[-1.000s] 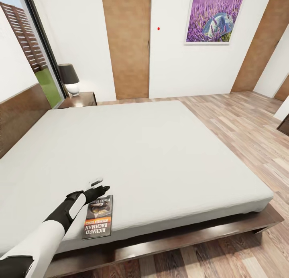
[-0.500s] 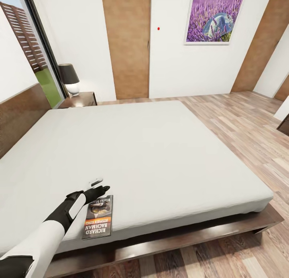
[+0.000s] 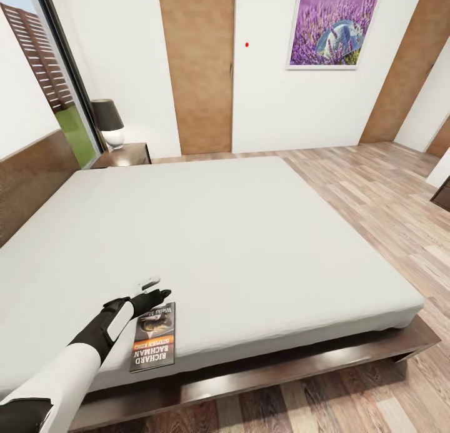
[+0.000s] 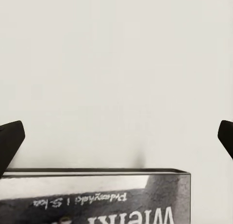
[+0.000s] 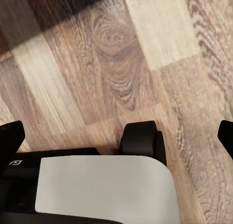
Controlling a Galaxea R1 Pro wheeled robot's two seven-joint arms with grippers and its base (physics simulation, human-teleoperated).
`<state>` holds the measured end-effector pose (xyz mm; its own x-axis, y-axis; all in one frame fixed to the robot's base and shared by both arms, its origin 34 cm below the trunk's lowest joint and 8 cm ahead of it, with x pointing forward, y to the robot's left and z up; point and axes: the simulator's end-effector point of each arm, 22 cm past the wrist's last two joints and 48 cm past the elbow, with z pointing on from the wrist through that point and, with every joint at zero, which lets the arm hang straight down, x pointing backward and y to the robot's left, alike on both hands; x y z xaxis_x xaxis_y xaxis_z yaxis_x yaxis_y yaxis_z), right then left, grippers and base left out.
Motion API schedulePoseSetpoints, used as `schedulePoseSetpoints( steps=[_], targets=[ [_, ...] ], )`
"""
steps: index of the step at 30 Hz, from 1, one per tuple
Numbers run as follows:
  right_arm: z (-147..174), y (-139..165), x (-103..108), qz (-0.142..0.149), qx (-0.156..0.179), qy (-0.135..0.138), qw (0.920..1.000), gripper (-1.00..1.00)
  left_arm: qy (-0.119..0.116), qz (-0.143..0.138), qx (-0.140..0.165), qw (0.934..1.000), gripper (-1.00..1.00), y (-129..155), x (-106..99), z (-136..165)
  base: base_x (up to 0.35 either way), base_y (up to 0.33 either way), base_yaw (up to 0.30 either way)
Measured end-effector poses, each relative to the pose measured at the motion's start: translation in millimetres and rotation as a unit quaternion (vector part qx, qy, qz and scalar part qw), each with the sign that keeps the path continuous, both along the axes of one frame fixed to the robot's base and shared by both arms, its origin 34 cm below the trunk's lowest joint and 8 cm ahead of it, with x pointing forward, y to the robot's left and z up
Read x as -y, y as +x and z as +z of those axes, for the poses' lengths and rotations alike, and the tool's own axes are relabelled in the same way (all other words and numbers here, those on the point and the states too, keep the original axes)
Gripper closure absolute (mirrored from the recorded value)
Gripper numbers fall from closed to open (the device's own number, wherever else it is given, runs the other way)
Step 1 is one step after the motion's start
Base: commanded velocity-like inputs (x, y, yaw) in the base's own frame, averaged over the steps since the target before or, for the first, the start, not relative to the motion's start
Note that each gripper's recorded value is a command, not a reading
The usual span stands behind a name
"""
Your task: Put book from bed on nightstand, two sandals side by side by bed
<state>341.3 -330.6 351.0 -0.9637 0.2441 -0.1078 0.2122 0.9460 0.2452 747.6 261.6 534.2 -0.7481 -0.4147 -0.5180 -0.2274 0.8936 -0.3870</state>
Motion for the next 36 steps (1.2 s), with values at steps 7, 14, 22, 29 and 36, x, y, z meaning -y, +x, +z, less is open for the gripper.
schedulePoseSetpoints(
  steps=[7,14,22,29,36],
  targets=[
    [0.0,-0.1,0.0,0.0,0.0,0.0,1.0,-1.0,0.0,0.0,0.0,1.0,-1.0,-0.3,0.0,-0.3,0.022,0.0,0.0],
    [0.0,-0.1,0.0,0.0,0.0,0.0,1.0,-1.0,0.0,0.0,0.001,1.0,-1.0,0.2,-0.1,0.1,0.036,0.0,0.0],
    [-0.1,-0.1,-0.1,0.0,0.0,0.0,1.0,-1.0,0.001,0.0,0.0,1.0,-1.0,0.0,0.0,-0.4,-0.122,0.0,0.0],
    [0.0,0.0,0.1,0.0,0.0,0.0,1.0,-1.0,0.001,0.0,0.0,1.0,-1.0,-0.1,0.0,-0.3,-0.011,0.0,0.0],
    [0.0,-0.1,0.0,0.0,0.0,0.0,1.0,-1.0,0.0,0.0,0.0,1.0,-1.0,-0.1,-0.1,-0.3,0.0,0.0,0.0]
  ],
)
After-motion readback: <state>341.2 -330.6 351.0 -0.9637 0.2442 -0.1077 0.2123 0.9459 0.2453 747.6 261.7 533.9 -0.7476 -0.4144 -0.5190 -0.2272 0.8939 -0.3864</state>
